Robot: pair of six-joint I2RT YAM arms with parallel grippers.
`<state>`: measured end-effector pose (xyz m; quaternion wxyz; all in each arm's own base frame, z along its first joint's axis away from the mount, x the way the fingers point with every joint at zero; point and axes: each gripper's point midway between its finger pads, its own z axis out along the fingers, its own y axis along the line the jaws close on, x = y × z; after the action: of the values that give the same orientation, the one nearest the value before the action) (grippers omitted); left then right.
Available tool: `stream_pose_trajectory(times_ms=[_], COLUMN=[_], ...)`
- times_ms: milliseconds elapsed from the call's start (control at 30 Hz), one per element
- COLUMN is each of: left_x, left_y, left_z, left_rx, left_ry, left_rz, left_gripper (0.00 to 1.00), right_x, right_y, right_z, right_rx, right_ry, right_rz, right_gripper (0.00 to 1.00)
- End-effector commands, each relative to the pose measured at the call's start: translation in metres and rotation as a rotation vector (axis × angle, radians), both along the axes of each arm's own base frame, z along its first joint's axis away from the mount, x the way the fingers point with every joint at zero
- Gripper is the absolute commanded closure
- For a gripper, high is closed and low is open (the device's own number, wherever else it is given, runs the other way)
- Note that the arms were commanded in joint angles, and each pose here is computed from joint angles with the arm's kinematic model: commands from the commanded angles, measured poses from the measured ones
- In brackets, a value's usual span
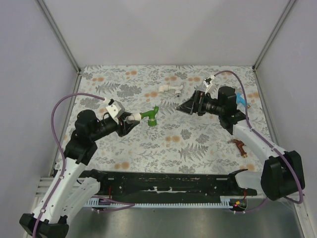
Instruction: Install the water faucets
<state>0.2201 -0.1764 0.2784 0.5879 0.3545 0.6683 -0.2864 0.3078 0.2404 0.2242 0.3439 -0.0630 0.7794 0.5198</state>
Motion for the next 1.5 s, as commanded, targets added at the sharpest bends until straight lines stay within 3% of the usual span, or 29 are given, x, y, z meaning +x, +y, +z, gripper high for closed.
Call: stream_pose_trajectory(times_ms=[0, 100, 233, 533, 767, 1133, 1200, 1467], left_x=[0.004, 0.004, 0.003, 0.003, 0.007, 0.005, 0.005, -0.001], left_y=[-0.001, -0.001, -0.004, -0.012, -0.015, -0.007, -0.008, -0.004], left_z=[0.016, 0.015, 0.018, 0.030, 0.036, 0.036, 0.036, 0.036], left_rx=[-0.031, -0.034, -0.048, -0.117, -0.158, -0.195, -0.195, -0.151], left_ry=[-0.046, -0.043, -0.042, -0.032, -0.012, -0.043, -0.041, -0.093], left_rz=[0.011, 0.012, -0.002, -0.028, -0.028, 0.028, 0.025, 0.012], left_gripper=[0.98, 0.98, 0.98, 0.98, 0.98, 0.98, 0.98, 0.98], right_x=[0.013, -0.002, -0.010, -0.041, -0.065, -0.076, -0.078, -0.085], right_y=[-0.027, -0.020, -0.019, 0.031, 0.076, 0.117, 0.118, 0.118], right_z=[0.007, 0.035, 0.036, 0.042, 0.058, 0.045, 0.046, 0.053], right_rx=[-0.169, -0.125, -0.102, 0.036, 0.173, 0.270, 0.276, 0.307], right_ry=[-0.176, -0.282, -0.320, -0.228, -0.287, -0.170, -0.169, -0.076], right_rz=[-0.132, -0.049, -0.031, 0.276, 0.345, 0.406, 0.413, 0.432], right_gripper=[0.02, 0.02, 0.02, 0.02, 0.04, 0.15, 0.20, 0.76])
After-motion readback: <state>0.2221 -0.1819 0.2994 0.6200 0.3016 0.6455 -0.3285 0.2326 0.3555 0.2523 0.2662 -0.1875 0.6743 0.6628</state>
